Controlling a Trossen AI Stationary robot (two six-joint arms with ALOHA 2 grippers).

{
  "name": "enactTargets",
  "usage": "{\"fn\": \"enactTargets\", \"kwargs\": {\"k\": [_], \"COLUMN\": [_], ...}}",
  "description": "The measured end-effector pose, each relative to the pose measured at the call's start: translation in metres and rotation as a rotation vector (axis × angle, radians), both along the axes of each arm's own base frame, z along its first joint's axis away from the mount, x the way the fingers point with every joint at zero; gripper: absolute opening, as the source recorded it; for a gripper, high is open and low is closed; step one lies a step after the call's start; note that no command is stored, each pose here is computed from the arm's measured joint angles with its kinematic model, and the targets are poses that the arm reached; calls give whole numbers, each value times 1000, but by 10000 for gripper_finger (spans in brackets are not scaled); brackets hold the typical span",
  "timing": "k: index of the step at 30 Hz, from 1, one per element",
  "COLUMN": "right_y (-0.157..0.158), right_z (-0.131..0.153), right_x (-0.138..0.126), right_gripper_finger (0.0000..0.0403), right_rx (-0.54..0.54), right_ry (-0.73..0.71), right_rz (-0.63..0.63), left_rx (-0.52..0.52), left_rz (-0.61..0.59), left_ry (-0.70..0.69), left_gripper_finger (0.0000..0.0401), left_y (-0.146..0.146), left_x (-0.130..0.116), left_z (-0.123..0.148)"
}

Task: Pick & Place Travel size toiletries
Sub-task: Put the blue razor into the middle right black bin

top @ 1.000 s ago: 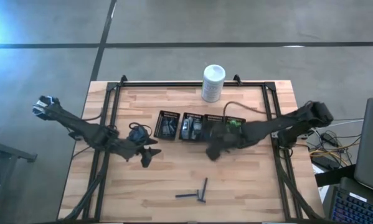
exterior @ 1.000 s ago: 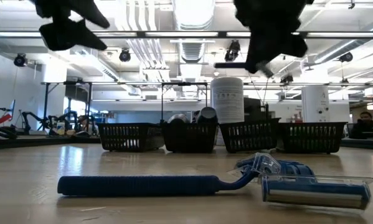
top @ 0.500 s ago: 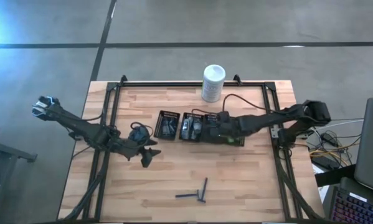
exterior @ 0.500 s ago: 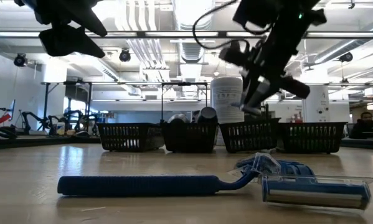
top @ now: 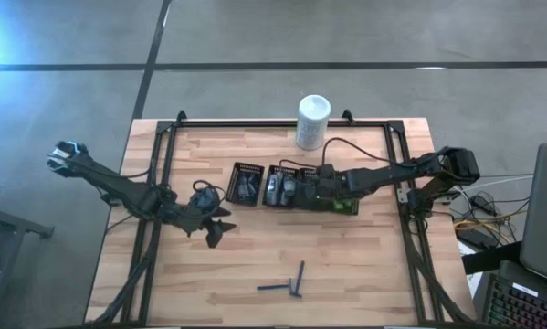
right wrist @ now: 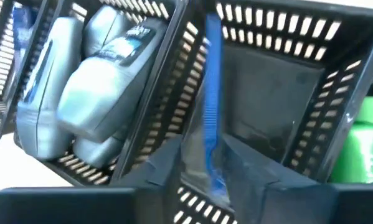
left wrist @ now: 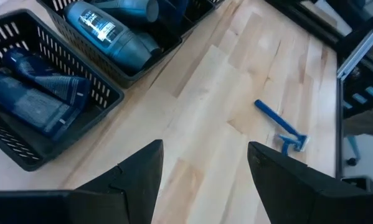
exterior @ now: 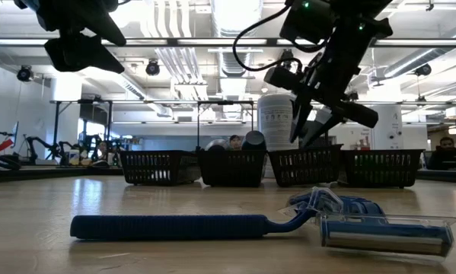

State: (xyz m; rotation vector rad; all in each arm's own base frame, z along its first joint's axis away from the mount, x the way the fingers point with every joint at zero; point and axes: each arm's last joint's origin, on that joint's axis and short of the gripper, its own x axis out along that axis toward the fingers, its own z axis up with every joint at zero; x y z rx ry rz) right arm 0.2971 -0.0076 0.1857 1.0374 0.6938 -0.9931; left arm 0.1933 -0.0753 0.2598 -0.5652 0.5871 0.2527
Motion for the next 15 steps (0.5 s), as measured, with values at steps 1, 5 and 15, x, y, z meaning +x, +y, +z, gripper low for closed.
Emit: {"fn": "enactTargets", "kwargs": {"k": [1, 5, 15], "right_y": [1, 3, 32], "right_z": [0, 1, 20], "right_x": [0, 1, -14], "right_gripper_finger": [115, 164, 236], "right_rx": [3, 4, -56], "right_ry": [1, 9, 63], "right_rz": [8, 42, 348], "left_rx": [-13, -67, -159], "left_rz": [8, 37, -102], "left_ry": [-4, -35, -109], "left_gripper_finger": [239, 239, 238], "left_y": [0, -2, -36], "left_x": [0, 5, 36], "left_z": [0, 1, -14]}}
